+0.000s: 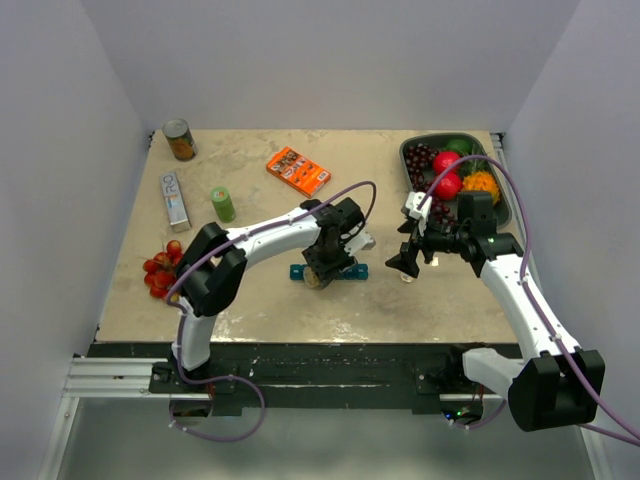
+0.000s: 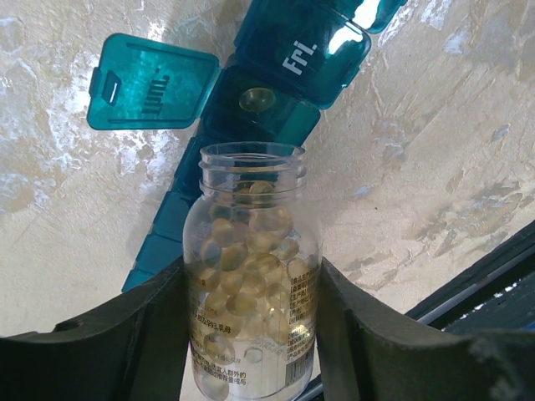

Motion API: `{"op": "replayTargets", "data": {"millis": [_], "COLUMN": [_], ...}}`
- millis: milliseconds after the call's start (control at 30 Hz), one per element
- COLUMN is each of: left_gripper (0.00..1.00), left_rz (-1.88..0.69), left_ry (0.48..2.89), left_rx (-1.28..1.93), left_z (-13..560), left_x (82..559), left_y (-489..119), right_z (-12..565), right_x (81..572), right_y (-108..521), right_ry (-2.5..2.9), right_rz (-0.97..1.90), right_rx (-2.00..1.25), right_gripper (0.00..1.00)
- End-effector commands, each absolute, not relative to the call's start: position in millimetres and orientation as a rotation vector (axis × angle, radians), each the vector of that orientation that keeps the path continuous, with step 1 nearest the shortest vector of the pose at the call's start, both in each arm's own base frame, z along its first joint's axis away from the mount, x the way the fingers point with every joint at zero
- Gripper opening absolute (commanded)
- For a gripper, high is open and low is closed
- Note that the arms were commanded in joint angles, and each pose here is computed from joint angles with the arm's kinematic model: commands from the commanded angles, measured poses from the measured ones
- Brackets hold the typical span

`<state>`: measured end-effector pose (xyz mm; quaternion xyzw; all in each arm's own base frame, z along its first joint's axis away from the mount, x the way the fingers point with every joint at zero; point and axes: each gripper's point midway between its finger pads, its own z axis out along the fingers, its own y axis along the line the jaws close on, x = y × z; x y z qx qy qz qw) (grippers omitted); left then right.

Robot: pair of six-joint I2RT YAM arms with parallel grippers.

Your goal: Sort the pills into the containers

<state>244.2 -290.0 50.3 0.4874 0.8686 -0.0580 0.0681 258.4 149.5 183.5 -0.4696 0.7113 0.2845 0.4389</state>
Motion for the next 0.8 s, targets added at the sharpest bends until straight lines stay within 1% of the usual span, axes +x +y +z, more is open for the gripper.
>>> {"op": "replayTargets", "data": {"millis": [0,767], "left_gripper": [0.0,0.0], "left_rz": [-0.141,-0.034], "left_ry": [2.619,2.611], "left_rx": [1.453,1.481], "left_z": [57.3,57.1], "left_x": [248.0,248.6], "left_y": [-293.8,-292.8], "right_z": [193.8,191.5], "right_x": [263.2,263.5], "right_y": [148.2,148.5], "right_ry": [1.745,1.752], "right_rz": [0.686,0.689], "right_rx": [-1.161,-1.162], "right_gripper": [0.99,0.99]}}
